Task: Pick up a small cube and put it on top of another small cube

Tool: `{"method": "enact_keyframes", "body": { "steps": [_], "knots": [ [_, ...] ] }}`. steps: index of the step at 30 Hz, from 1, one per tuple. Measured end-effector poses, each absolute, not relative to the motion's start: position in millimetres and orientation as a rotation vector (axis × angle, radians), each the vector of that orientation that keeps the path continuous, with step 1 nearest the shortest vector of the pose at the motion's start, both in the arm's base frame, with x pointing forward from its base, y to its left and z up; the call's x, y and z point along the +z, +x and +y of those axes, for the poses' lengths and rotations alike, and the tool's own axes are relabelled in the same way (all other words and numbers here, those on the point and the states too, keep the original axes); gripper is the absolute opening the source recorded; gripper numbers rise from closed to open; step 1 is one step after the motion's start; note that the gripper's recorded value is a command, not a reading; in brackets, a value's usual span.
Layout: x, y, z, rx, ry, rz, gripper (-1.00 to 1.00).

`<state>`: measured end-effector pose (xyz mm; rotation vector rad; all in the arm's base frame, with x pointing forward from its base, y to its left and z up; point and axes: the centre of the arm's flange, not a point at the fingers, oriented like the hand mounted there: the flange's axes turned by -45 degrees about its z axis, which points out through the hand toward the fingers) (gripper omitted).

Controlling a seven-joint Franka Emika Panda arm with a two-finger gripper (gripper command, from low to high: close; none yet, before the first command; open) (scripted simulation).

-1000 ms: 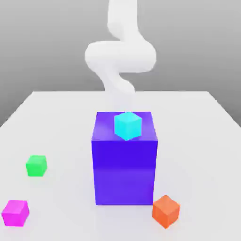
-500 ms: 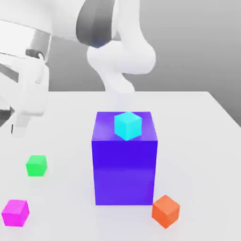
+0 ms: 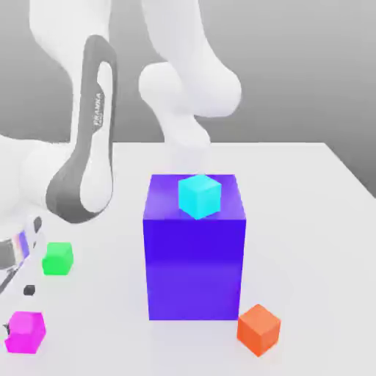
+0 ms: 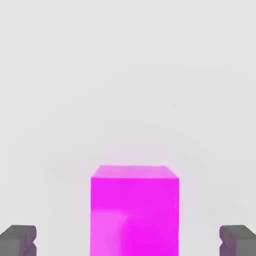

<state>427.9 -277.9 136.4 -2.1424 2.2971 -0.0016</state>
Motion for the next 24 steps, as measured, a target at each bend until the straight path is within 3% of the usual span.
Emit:
{"method": "enact_keyframes", "body": {
  "steps": [7, 12, 24],
  "knots": [
    [133, 428, -278, -0.004, -2.140, 2.298, -1.00],
    [189, 422, -279, -0.002, -2.130, 2.315, -1.00],
    [240, 253, -292, 0.000, -1.604, 2.726, -1.00]
  ]
}}
